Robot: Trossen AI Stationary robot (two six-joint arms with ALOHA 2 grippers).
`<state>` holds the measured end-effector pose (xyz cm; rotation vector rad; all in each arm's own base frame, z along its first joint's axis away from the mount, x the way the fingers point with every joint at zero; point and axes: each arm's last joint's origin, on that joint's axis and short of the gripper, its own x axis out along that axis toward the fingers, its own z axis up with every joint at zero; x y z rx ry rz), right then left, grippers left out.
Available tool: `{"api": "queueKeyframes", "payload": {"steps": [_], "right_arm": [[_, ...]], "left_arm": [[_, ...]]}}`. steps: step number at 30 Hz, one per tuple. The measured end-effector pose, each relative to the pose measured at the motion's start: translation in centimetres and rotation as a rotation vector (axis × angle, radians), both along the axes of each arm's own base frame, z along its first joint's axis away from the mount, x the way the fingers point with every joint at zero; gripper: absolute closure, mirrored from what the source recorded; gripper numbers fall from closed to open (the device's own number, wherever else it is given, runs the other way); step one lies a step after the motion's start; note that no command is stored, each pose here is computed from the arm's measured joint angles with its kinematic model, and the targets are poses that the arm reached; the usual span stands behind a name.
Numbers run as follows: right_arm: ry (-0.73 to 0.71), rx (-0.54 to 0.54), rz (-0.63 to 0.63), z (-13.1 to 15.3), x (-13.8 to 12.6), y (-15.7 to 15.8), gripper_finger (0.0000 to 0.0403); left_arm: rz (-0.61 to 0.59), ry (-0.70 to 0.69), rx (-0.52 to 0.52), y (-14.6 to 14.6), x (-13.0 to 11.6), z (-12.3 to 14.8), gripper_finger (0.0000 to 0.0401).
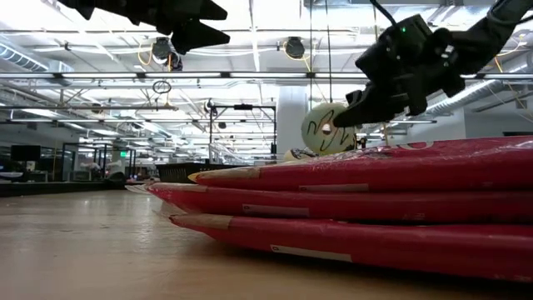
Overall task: Pick & Place Food Item
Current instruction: Put the blue donut into the yellow bin
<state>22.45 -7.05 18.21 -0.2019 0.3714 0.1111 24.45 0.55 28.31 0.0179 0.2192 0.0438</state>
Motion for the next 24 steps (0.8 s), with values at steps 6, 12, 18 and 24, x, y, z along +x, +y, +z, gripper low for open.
{"api": "queueKeyframes", "payload": {"steps": [6, 12, 18, 24], "right_arm": [[0.01, 0.029, 0.008, -1.9, 0.3, -1.0, 0.0391], [0.043, 0.045, 0.01, -3.2, 0.8, -1.2, 0.039], [0.071, 0.086, -0.003, -3.6, 0.8, -1.2, 0.039], [0.075, 0.113, -0.024, -3.6, 0.8, -1.2, 0.037]], "left_arm": [[0.011, -0.003, -0.01, 0.1, 0.0, 0.0, 0.0091], [0.028, -0.009, -0.018, 0.2, 0.0, 0.1, 0.0084], [0.036, -0.002, -0.016, 0.2, 0.0, 0.0, 0.0087], [0.036, -0.002, -0.016, 0.2, 0.0, 0.0, 0.0095]]}}
